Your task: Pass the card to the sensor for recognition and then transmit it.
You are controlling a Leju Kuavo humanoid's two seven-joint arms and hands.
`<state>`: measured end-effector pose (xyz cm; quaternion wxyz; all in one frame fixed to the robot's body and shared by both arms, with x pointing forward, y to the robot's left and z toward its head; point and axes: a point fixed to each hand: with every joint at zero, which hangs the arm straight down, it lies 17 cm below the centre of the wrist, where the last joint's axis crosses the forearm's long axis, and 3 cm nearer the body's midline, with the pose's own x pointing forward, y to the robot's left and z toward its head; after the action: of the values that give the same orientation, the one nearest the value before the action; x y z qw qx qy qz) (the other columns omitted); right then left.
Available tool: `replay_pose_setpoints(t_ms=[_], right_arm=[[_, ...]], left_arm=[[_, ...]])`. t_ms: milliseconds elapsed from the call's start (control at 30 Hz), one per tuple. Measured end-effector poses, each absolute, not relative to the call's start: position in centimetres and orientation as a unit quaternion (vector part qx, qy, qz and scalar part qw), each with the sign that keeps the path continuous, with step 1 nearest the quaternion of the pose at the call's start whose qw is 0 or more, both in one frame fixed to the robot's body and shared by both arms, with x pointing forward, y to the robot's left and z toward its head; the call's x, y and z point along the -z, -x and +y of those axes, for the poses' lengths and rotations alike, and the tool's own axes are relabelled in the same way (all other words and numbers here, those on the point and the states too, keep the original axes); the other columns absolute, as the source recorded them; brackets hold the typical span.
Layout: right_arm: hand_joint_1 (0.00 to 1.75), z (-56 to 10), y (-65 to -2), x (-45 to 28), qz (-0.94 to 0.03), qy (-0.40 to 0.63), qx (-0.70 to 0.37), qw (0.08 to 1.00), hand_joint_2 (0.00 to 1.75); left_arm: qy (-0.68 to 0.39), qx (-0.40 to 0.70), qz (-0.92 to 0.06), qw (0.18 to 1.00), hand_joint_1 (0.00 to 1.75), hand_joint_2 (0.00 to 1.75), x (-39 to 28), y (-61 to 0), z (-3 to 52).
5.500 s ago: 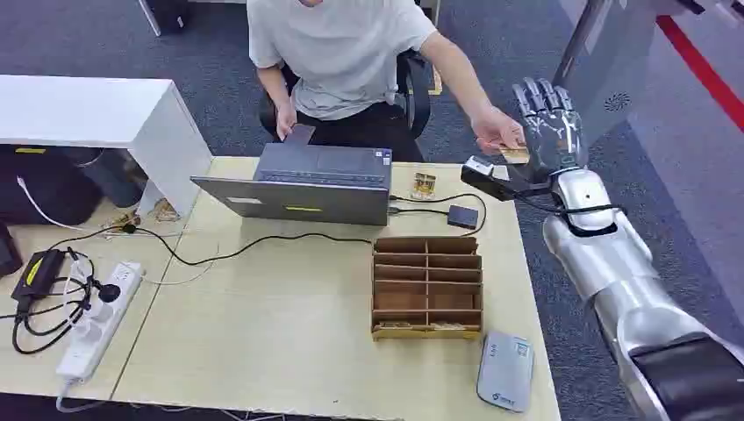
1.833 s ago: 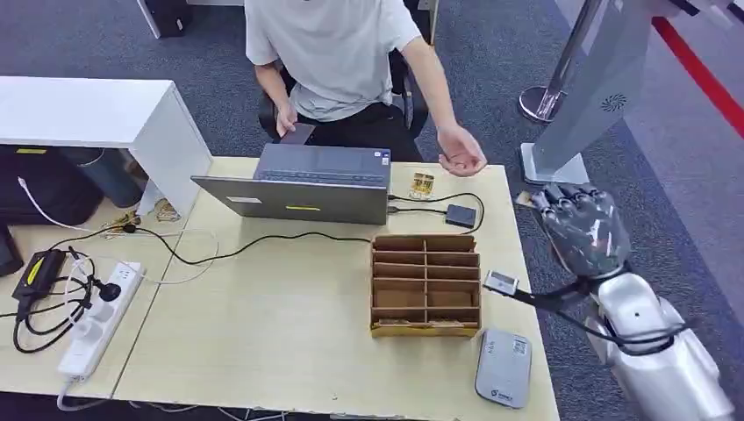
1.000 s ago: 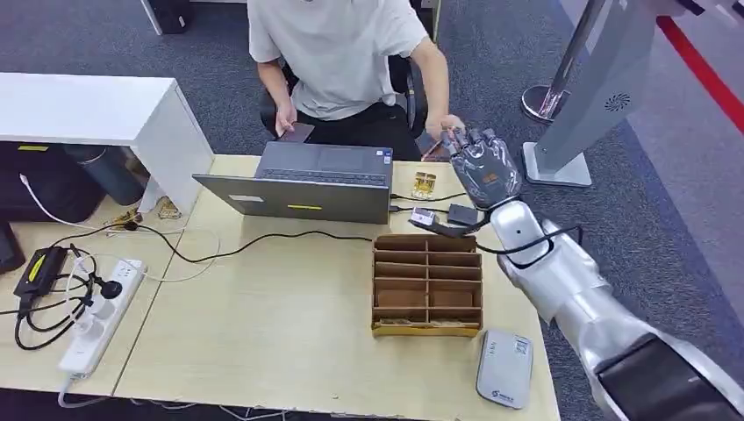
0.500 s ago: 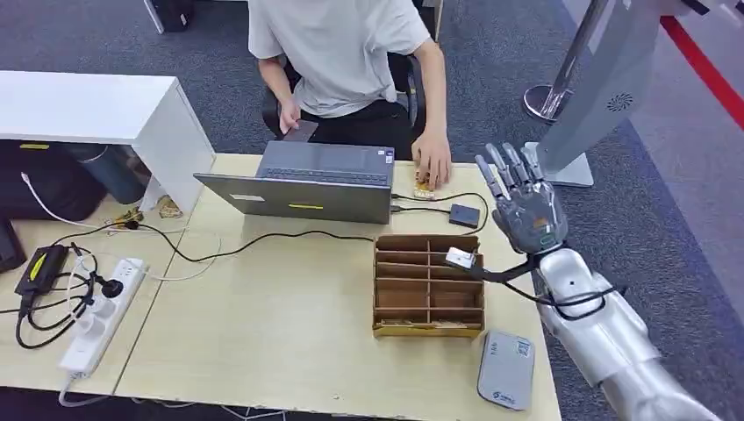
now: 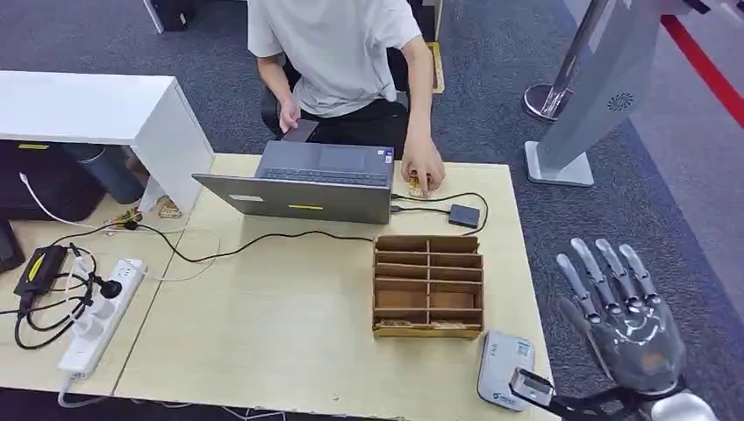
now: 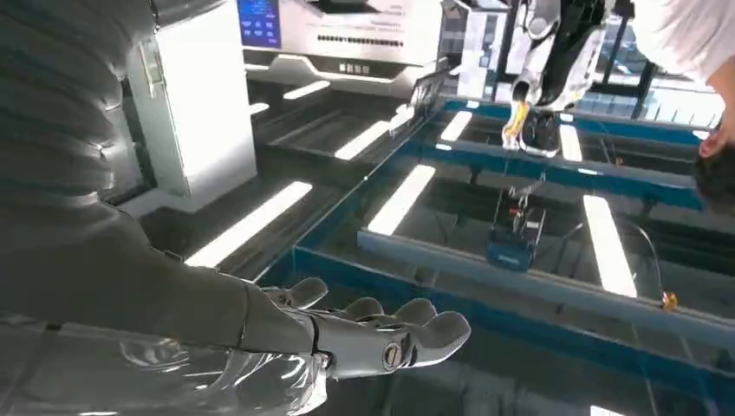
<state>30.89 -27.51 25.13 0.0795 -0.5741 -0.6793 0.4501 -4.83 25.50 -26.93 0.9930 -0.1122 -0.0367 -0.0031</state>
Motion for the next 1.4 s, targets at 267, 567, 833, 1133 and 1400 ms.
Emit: replay_pose_setpoints(t_ms=[267, 567, 833, 1133, 1400], right_arm=[[0.00, -27.3, -27.6, -25.7, -0.674, 0.584, -0.442, 0.097, 1.75], [0.00, -25.0, -25.7, -21.2, -0.720, 0.495, -0.442, 0.206, 1.75], [0.00, -22.6, -24.7, -16.0, -0.724, 0.422, -0.486, 0.248, 1.75], [0.00, -18.2, -25.2, -13.7, -0.745, 0.371, -0.512, 0.211, 1.75], [0.00, -14.6, -29.5, -12.9, -0.756, 0.380, -0.495, 0.199, 1.75]], left_arm=[[0.114, -0.018, -0.039, 0.993, 0.00, 1.75, 26.9, 4.7, 24.9], [0.117, -0.033, -0.043, 0.992, 0.00, 1.75, 26.8, 4.8, 24.6], [0.118, -0.038, -0.042, 0.991, 0.00, 1.75, 26.8, 5.0, 24.5], [0.120, -0.032, -0.040, 0.991, 0.00, 1.75, 26.8, 5.1, 24.5], [0.121, -0.017, -0.036, 0.992, 0.00, 1.75, 26.8, 5.1, 25.0]])
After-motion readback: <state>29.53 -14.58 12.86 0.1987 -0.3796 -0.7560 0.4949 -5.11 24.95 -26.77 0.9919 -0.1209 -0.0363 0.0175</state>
